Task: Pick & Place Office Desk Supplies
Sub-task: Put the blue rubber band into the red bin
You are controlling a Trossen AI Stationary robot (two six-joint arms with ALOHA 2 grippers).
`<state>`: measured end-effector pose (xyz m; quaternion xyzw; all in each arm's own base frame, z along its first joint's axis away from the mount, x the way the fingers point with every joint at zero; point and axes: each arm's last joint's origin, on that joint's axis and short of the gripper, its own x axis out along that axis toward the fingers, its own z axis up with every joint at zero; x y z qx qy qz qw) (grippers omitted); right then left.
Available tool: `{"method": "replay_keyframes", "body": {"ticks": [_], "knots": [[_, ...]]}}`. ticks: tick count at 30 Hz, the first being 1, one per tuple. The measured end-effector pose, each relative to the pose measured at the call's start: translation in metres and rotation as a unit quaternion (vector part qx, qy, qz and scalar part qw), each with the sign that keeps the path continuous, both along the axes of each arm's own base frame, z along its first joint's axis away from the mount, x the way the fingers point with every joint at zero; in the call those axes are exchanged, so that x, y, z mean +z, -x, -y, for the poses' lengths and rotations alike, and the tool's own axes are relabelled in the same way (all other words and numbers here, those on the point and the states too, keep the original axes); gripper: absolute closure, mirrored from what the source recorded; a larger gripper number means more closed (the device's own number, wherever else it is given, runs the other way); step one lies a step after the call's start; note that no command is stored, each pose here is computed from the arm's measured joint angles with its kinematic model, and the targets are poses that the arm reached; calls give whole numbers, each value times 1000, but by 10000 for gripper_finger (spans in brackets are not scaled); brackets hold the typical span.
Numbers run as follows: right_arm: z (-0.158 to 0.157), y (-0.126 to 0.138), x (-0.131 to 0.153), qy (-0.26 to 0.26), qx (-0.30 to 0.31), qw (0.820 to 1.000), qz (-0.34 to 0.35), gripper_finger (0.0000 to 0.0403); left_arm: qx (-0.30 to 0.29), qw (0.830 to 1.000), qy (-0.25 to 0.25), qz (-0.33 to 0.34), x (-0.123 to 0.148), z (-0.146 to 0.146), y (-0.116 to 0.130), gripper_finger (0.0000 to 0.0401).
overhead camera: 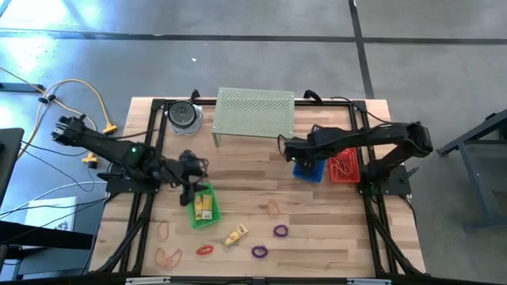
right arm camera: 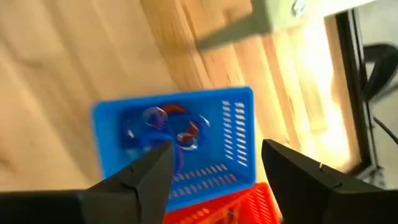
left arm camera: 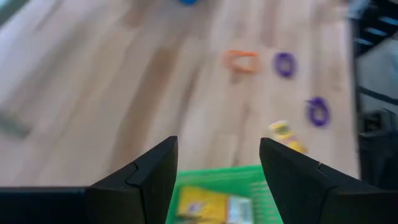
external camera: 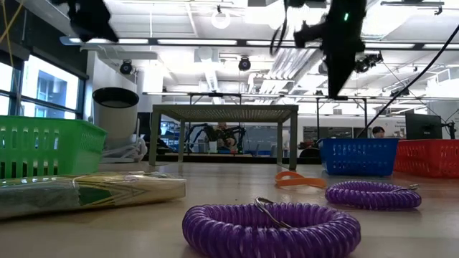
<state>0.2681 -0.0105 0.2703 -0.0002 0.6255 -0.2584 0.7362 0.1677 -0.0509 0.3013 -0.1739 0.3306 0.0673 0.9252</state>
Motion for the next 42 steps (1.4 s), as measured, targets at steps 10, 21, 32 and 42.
{"method": "replay_keyframes", "body": {"ticks": [10,21,32,42], "knots": [[-49,18,49,-36,36,977,208,170,143,979,-9,-142,-16,-49,20,180],[-114,7,69,-75,190,913,352,170,219,931,24,-293,-41,-70,13,180],[-141,3,64,-78,258,894,358,170,244,891,58,-379,-71,-64,-15,180],[-148,-11,43,-78,265,905,324,170,176,899,44,-399,-92,-71,-36,190]]}}
